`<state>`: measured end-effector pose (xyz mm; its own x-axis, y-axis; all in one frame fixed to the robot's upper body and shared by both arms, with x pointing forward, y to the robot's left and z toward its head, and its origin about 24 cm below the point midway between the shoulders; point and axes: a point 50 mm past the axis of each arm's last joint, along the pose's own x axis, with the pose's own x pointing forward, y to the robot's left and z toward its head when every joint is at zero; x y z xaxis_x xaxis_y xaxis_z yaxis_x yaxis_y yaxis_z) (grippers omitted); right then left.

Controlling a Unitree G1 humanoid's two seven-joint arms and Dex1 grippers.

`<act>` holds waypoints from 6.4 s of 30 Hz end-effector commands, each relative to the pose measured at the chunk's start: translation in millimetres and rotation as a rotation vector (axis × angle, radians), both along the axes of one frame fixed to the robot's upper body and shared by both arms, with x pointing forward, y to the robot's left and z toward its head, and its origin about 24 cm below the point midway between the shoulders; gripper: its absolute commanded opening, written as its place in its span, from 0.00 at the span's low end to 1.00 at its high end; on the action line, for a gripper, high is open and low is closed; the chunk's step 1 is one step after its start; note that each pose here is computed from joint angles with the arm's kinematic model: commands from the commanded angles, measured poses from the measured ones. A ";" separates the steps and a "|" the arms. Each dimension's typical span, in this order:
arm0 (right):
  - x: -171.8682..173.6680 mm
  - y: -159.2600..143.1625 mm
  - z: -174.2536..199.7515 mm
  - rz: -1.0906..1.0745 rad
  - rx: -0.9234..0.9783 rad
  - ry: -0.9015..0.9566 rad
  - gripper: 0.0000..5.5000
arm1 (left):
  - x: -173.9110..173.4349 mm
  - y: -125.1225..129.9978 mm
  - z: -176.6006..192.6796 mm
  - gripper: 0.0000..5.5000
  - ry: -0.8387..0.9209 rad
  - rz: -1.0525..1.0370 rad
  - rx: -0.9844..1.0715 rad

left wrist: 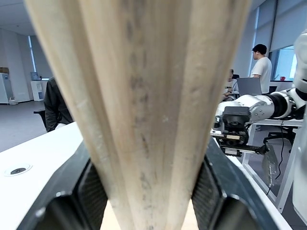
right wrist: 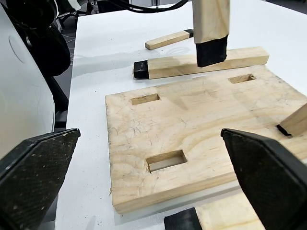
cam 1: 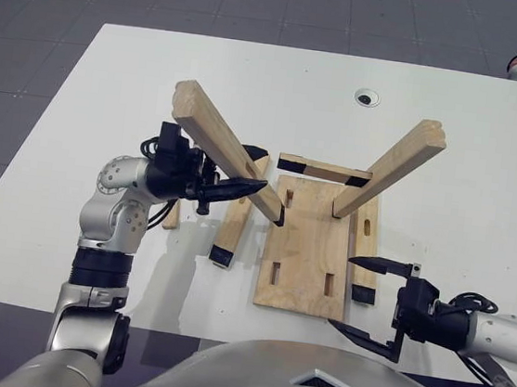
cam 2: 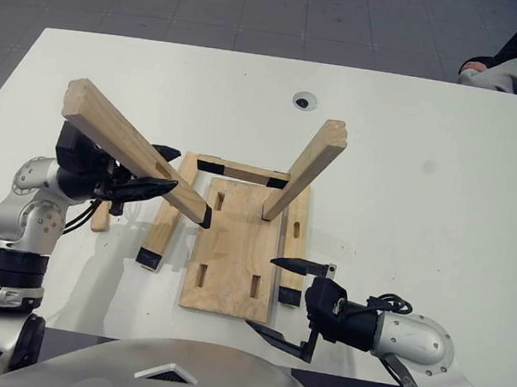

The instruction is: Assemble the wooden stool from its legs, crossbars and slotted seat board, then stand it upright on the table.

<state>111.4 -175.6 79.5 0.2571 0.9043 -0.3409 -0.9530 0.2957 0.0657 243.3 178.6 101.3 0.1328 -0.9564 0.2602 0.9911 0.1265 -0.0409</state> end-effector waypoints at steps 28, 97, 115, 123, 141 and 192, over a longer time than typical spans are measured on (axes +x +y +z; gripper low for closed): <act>2.3 5.0 -4.7 0.077 -0.041 -0.033 1.00 | 61.0 -8.9 -26.1 0.37 0.031 -0.023 0.032; 14.2 21.5 -1.2 0.025 -0.007 -0.111 1.00 | 24.4 -24.0 -69.2 0.37 0.330 -0.356 0.763; 36.9 36.8 39.5 -0.287 0.174 -0.203 1.00 | 0.6 -29.4 -98.5 0.37 0.397 -0.349 0.767; 9.3 104.9 67.6 -0.427 0.490 -0.100 0.79 | 0.5 -31.5 -99.6 0.37 0.385 -0.327 0.740; 71.5 111.4 77.4 -1.114 0.251 -0.346 0.32 | -10.4 -27.8 -106.1 0.37 0.405 -0.327 0.732; 81.8 -12.6 228.1 -1.224 0.580 -0.993 0.32 | -45.8 -39.5 -144.6 0.37 0.502 -0.305 0.709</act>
